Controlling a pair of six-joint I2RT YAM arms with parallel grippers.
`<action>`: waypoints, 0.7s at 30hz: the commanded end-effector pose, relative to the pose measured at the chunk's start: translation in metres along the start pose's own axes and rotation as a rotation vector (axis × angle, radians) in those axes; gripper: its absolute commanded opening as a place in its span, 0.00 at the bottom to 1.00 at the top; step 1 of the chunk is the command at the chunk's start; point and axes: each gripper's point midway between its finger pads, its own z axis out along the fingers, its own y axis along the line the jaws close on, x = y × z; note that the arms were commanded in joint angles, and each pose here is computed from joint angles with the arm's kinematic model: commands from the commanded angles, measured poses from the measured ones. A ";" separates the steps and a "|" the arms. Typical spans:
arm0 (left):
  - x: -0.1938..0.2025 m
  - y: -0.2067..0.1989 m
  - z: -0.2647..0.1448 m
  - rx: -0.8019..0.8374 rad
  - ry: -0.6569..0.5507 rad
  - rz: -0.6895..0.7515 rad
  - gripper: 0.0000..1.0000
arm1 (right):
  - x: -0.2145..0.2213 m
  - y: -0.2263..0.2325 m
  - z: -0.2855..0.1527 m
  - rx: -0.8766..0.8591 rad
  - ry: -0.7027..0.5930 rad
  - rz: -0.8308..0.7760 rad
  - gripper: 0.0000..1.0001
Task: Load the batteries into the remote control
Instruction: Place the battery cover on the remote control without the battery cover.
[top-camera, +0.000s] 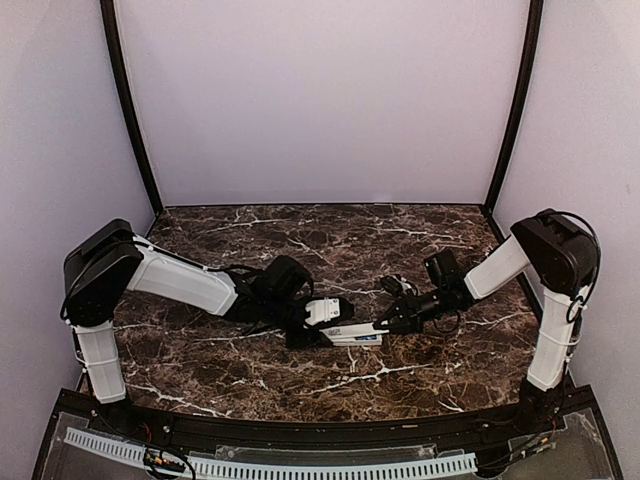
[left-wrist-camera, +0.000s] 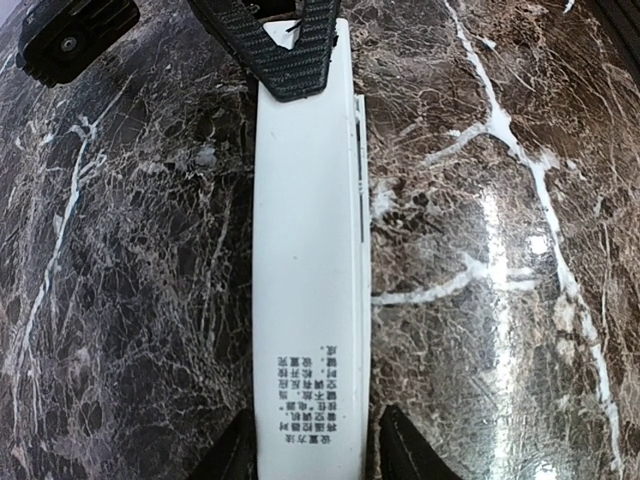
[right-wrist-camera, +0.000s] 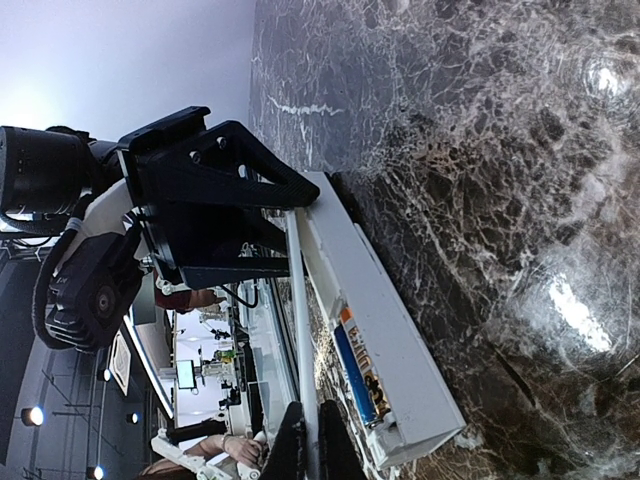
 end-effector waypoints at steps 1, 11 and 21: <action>0.005 -0.006 0.002 0.029 0.013 -0.020 0.40 | -0.002 0.001 0.001 0.017 -0.006 -0.006 0.00; 0.007 -0.012 0.004 0.046 0.015 -0.011 0.22 | -0.001 0.004 0.000 0.024 -0.010 -0.012 0.00; 0.012 -0.015 0.004 0.054 0.044 -0.003 0.07 | -0.003 0.004 -0.001 0.041 -0.012 -0.020 0.00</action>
